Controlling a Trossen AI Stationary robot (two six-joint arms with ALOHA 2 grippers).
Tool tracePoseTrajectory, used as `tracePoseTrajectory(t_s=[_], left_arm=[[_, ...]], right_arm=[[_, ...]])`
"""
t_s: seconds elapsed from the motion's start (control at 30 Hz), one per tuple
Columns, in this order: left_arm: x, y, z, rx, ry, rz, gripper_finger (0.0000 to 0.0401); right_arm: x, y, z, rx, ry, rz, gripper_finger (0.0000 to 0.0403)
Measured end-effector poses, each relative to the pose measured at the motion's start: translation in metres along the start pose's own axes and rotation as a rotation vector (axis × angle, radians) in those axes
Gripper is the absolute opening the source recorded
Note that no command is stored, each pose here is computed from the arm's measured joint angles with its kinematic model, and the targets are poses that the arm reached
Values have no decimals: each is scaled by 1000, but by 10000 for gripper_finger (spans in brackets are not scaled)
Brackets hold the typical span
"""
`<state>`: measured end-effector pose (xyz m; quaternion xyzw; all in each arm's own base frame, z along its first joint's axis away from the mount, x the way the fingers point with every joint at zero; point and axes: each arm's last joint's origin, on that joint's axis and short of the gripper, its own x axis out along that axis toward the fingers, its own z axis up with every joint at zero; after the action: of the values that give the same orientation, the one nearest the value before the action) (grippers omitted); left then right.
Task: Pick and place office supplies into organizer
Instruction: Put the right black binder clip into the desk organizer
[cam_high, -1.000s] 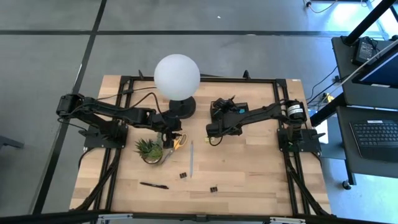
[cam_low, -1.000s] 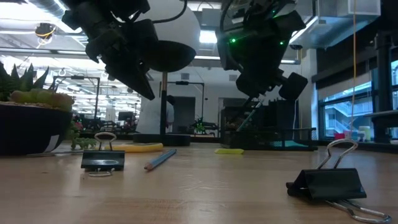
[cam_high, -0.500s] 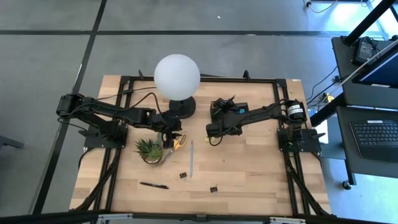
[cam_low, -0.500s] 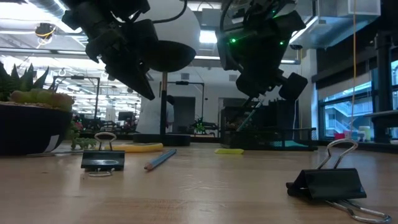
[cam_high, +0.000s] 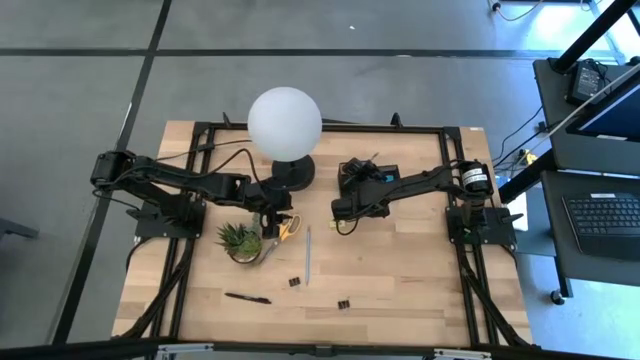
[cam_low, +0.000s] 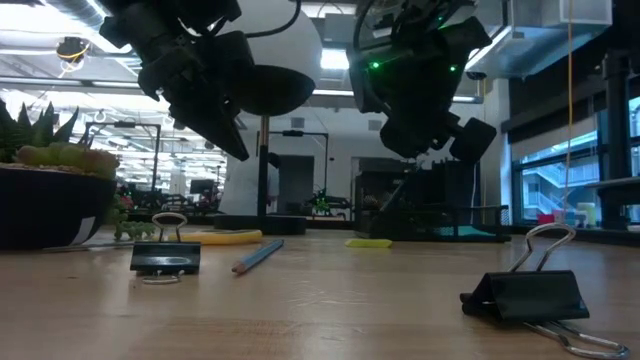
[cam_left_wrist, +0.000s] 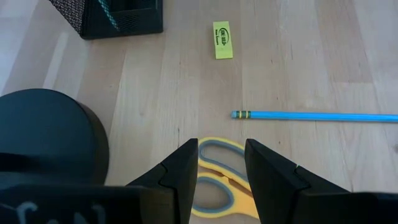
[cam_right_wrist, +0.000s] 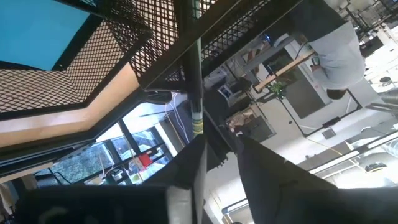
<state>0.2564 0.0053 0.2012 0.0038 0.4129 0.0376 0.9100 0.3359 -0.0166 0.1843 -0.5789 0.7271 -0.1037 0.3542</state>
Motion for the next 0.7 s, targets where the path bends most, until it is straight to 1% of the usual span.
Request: tracePoseTrajectory(t_s=[0.1, 0.2, 0.33, 0.4, 0.53, 0.7], left_arm=[[0, 0, 0, 0, 0, 0, 127], [0, 0, 0, -1, 0, 0, 127], [0, 0, 0, -15, 0, 0, 127], [0, 0, 0, -18, 0, 0, 127], [0, 0, 0, -18, 0, 0, 127], [0, 0, 0, -18, -1, 0, 127]], right_arm=[[0, 0, 0, 0, 1, -1, 109], [0, -1, -1, 0, 25, -35, 114], [-9, 0, -1, 1, 26, -79, 115], [-16, 1, -2, 30, 10, -94, 115], [-33, 2, -8, 149, -33, -128, 115], [-61, 6, -22, 381, -132, -159, 115]])
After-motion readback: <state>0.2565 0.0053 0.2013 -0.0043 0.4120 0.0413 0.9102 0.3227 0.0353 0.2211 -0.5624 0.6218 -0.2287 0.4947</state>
